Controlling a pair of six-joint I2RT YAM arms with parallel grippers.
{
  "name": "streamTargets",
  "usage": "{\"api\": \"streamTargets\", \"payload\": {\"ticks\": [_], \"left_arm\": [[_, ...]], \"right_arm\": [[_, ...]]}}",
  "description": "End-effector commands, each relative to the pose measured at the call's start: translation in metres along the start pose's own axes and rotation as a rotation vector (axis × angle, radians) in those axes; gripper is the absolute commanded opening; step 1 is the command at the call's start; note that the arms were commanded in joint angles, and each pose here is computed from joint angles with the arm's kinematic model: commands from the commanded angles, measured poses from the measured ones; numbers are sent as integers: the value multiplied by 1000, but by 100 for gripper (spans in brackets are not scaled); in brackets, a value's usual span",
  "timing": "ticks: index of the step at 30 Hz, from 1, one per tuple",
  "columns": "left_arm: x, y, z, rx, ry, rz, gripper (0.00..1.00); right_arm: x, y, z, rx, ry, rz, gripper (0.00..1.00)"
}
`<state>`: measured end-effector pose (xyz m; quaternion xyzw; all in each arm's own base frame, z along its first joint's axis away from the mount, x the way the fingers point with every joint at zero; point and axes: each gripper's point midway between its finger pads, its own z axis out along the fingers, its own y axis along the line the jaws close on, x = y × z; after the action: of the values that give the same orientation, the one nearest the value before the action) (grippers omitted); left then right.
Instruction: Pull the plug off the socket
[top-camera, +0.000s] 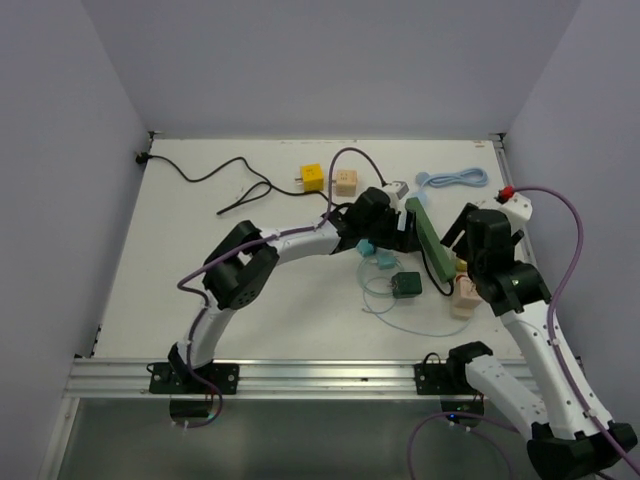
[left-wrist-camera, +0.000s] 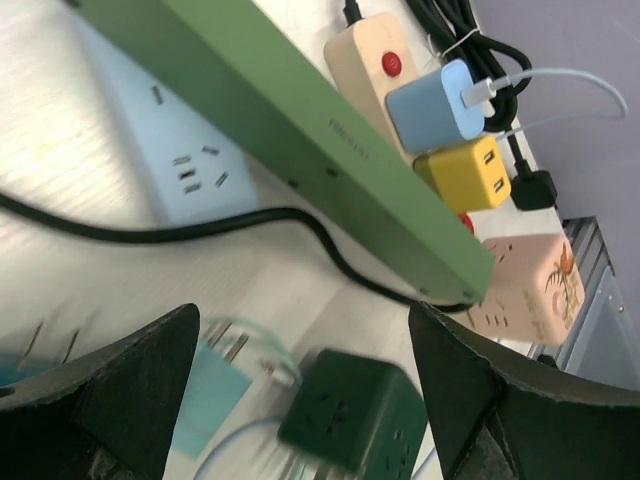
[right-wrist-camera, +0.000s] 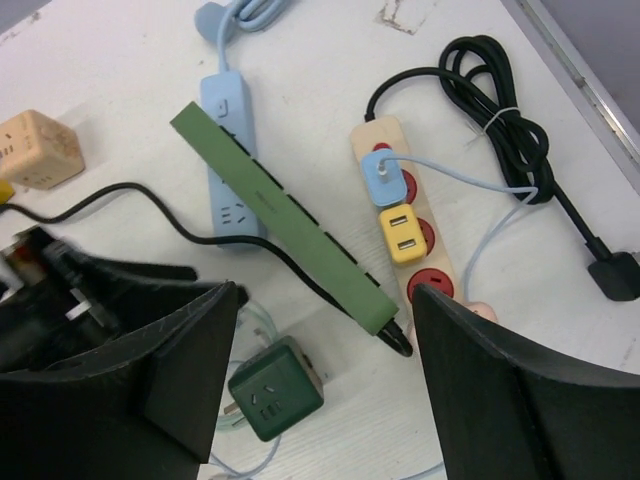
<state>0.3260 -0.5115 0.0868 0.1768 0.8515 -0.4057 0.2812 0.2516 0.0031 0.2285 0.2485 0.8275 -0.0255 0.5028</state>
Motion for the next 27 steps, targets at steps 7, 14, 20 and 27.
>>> {"api": "streamTargets", "payload": {"ticks": [7, 14, 20, 27], "left_arm": [[-68, -16, -124, -39, -214, 139, 89], [-75, -27, -220, -56, -258, 184, 91], [-81, -1, -294, -155, -352, 241, 94], [-50, 44, -316, -313, -350, 349, 100]], "right_arm": [[6, -24, 50, 51, 129, 16, 63], [35, -37, 90, 108, 256, -2, 62], [52, -57, 116, 220, 310, -59, 59], [72, -59, 128, 220, 380, -92, 59]]}}
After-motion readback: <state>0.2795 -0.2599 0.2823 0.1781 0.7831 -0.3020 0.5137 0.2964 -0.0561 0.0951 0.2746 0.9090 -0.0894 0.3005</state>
